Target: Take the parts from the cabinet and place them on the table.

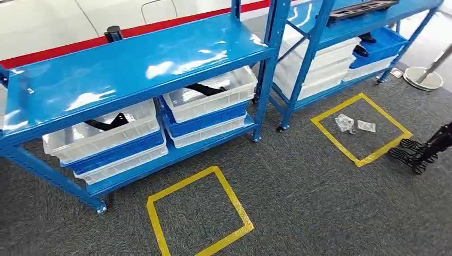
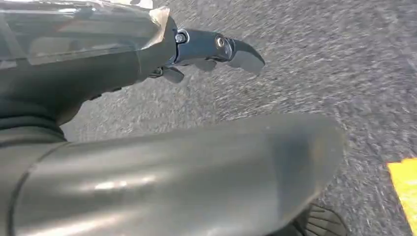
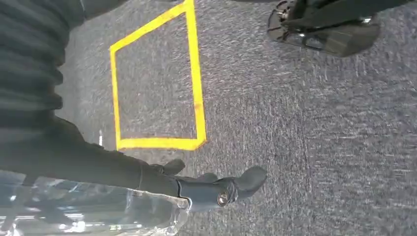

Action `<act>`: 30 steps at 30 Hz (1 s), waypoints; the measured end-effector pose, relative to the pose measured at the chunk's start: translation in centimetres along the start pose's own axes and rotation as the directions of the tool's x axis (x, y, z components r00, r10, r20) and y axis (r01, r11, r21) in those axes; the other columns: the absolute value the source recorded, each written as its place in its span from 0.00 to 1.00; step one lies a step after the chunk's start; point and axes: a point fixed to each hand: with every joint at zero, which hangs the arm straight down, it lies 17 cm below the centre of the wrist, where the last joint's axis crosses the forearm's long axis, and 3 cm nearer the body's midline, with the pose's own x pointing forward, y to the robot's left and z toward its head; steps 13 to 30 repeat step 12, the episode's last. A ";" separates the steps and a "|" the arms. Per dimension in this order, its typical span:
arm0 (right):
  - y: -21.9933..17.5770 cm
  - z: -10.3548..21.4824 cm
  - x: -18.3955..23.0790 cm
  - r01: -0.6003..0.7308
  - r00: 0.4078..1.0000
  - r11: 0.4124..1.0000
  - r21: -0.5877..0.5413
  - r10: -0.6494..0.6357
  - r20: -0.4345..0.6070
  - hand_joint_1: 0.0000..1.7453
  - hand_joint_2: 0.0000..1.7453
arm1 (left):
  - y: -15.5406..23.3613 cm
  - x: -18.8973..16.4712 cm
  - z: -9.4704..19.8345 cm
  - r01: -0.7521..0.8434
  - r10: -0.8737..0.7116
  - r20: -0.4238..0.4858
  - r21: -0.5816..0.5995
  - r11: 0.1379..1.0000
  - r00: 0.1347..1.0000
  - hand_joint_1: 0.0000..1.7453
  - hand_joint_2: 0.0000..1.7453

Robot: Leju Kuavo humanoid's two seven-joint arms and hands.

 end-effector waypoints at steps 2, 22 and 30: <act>-0.1 0.0 0.0 0.004 1.000 1.000 -0.002 -0.004 -0.001 0.00 1.00 | 0.0 -0.1 0.0 0.001 -0.001 -0.001 0.000 1.000 1.000 0.00 0.00; 0.3 0.1 0.2 0.008 1.000 1.000 0.004 -0.008 -0.001 0.00 1.00 | 0.2 -0.2 -0.1 0.002 -0.002 -0.013 0.004 1.000 1.000 0.00 0.00; 0.3 0.1 0.2 0.008 1.000 1.000 0.004 -0.008 -0.001 0.00 1.00 | 0.2 -0.2 -0.1 0.002 -0.002 -0.013 0.004 1.000 1.000 0.00 0.00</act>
